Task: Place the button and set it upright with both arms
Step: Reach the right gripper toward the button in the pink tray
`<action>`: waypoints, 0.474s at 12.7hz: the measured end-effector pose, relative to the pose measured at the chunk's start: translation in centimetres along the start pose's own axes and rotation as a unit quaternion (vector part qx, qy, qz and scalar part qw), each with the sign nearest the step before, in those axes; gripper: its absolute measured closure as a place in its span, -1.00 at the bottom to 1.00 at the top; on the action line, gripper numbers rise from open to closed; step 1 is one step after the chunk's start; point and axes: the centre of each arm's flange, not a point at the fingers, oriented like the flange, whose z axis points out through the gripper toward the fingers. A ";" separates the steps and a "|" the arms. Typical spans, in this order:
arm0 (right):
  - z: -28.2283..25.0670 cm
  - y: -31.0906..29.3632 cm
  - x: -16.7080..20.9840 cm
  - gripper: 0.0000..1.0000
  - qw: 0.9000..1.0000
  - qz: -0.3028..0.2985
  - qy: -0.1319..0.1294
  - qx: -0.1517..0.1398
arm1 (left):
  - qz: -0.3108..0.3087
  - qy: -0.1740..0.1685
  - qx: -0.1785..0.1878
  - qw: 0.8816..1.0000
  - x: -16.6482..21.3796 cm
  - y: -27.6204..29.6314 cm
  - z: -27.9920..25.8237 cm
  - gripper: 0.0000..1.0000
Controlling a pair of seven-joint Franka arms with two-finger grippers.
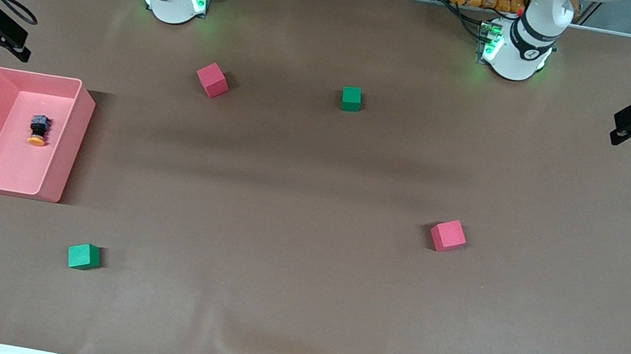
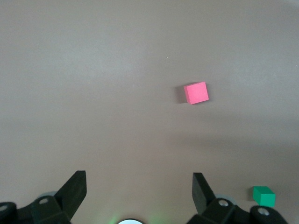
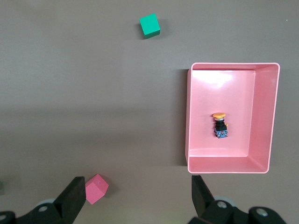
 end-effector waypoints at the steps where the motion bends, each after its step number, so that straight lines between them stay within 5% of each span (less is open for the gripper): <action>1: 0.0 0.1 0.0 -1.00 1.000 0.001 0.000 0.000 | 0.000 0.000 0.000 1.000 0.0 0.0 0.0 -1.00; 6: 0.0 0.7 0.0 -1.00 1.000 0.006 0.000 0.000 | 0.002 0.000 0.000 1.000 0.0 0.1 0.0 -1.00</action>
